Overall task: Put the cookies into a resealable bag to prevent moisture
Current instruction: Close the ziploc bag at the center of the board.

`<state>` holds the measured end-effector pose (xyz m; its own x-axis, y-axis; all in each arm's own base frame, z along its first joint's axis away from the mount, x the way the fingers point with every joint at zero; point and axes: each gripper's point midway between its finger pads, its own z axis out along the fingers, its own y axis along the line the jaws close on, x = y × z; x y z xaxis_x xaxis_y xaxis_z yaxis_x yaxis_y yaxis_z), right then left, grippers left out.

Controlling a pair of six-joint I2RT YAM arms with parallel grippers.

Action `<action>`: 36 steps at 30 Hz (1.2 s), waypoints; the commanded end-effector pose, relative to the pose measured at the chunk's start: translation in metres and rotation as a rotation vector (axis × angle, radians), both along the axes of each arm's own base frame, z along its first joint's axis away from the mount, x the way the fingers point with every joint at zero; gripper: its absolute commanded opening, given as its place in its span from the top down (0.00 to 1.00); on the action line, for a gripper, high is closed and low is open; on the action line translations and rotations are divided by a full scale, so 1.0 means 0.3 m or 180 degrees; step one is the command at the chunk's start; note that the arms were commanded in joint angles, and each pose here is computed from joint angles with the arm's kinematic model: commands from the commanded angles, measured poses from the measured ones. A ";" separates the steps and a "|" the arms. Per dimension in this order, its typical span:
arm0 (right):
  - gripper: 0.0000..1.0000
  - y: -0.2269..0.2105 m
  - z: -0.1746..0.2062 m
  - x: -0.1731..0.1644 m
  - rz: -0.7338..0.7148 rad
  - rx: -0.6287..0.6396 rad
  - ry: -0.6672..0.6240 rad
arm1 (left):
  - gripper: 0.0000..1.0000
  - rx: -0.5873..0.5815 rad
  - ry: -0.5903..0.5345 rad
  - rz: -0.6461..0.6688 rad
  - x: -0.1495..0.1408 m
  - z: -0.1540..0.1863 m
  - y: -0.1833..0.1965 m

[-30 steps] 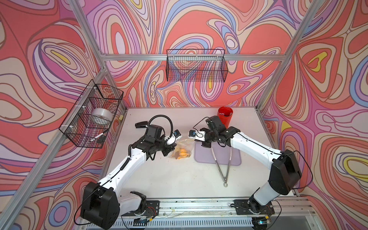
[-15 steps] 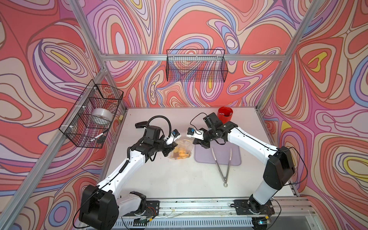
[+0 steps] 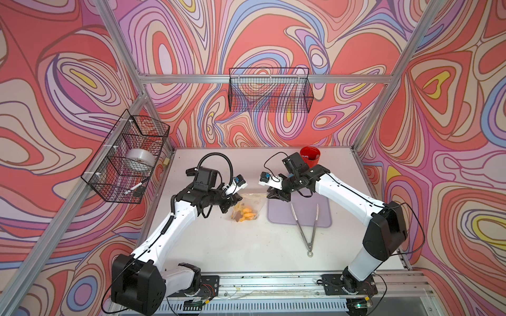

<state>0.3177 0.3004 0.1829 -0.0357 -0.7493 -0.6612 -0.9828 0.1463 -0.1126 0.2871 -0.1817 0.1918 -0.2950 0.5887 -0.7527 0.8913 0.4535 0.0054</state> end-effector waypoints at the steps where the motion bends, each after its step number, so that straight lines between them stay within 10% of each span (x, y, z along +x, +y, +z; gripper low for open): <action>1: 0.55 0.036 0.047 0.052 -0.0055 0.0077 -0.0628 | 1.00 -0.0037 0.0183 -0.0197 -0.018 -0.015 -0.016; 12: 0.40 0.091 -0.014 0.053 0.0007 -0.0101 -0.1411 | 1.00 -0.0085 0.0296 -0.0202 0.011 -0.038 -0.019; 23: 1.00 0.093 -0.038 -0.014 0.0244 -0.0258 -0.1247 | 1.00 -0.0070 0.0290 -0.0170 0.016 -0.048 -0.008; 31: 1.00 0.102 -0.023 -0.060 0.0240 -0.0150 -0.0801 | 1.00 -0.0040 0.0287 -0.0161 0.017 -0.048 -0.003; 36: 0.82 0.078 -0.018 -0.002 0.0012 -0.0287 -0.0984 | 1.00 -0.0037 0.0288 -0.0160 0.017 -0.049 -0.003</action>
<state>0.3073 0.3270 0.1703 0.1814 -0.7995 -0.5726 -0.9170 0.0728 -0.3921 0.2933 -0.1830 0.1753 -0.3371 0.5893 -0.7342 0.9033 0.4222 -0.0758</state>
